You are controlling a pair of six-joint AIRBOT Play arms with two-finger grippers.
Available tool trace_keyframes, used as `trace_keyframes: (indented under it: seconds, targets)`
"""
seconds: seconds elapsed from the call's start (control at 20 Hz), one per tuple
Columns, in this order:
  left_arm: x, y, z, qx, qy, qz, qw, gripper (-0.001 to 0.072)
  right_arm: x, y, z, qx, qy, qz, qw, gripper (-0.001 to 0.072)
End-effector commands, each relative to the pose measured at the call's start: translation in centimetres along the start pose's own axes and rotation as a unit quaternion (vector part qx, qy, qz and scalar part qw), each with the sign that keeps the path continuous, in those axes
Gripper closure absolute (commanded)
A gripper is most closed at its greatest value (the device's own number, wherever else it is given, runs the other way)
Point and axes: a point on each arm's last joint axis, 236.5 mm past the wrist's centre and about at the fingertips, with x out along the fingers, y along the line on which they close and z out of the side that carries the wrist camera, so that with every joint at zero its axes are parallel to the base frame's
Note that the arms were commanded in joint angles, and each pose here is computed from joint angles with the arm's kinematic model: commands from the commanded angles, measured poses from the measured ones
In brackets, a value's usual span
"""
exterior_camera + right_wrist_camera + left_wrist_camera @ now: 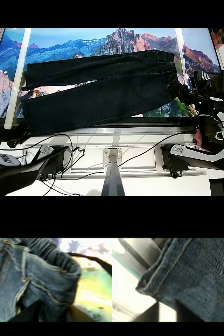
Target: Fold the clothes and pants, and hang the long-sleeved shirts on hangers.
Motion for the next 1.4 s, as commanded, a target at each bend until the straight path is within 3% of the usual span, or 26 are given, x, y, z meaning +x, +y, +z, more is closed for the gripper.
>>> trace_keyframes:
  seconds: [0.0, 0.1, 0.3, 0.35, 0.4, 0.45, 0.5, 0.8, 0.9, 1.25, 1.35]
  targets:
    - [0.0, -0.8, 1.6, -0.002, -0.033, -0.018, 0.999, 0.0686, 0.0, 0.2, 0.1, -0.006, -0.001, 0.003, 1.000, 0.0499]
    - [-0.1, -1.9, 2.1, 0.007, -0.045, -0.041, 0.998, 0.0686, 0.0, 0.3, -0.3, -0.020, 0.006, 0.006, 1.000, 0.0691]
    - [-0.1, -2.0, 1.2, 0.013, -0.025, -0.042, 0.999, 0.0685, -0.1, 0.7, -0.7, -0.021, 0.015, 0.013, 1.000, 0.0690]
    - [0.0, -1.4, 0.4, 0.021, -0.010, -0.031, 0.999, 0.0631, -0.1, 0.7, -0.8, -0.023, 0.017, 0.013, 1.000, 0.0690]
    - [0.0, -0.7, -0.4, 0.028, 0.008, -0.016, 0.999, 0.0409, -0.1, 0.6, -0.9, -0.026, 0.019, 0.012, 0.999, 0.0689]
    - [0.0, -0.3, -1.0, 0.032, 0.021, -0.009, 0.999, 0.0123, -0.1, 0.4, -1.0, -0.030, 0.021, 0.009, 0.999, 0.0689]
    - [0.0, -0.4, -1.3, 0.031, 0.028, -0.011, 0.999, 0.0038, -0.1, 0.3, -1.1, -0.035, 0.023, 0.005, 0.999, 0.0689]
    - [0.0, -0.6, -1.6, 0.004, 0.035, -0.013, 0.999, 0.0045, -0.1, -0.5, -1.5, -0.056, 0.033, -0.010, 0.998, 0.0689]
    - [0.1, -0.4, -1.0, 0.004, 0.023, -0.009, 1.000, 0.0152, -0.1, -0.5, -1.6, -0.056, 0.034, -0.009, 0.998, 0.0689]
    - [-0.1, 3.3, -1.1, 0.023, 0.025, 0.067, 0.997, 0.0156, -0.5, -1.2, -3.6, -0.078, 0.078, -0.022, 0.994, 0.0692]
    - [0.0, 3.0, 0.2, 0.016, -0.002, 0.061, 0.998, 0.0307, -0.9, -1.6, -3.7, -0.089, 0.083, -0.035, 0.992, 0.0692]
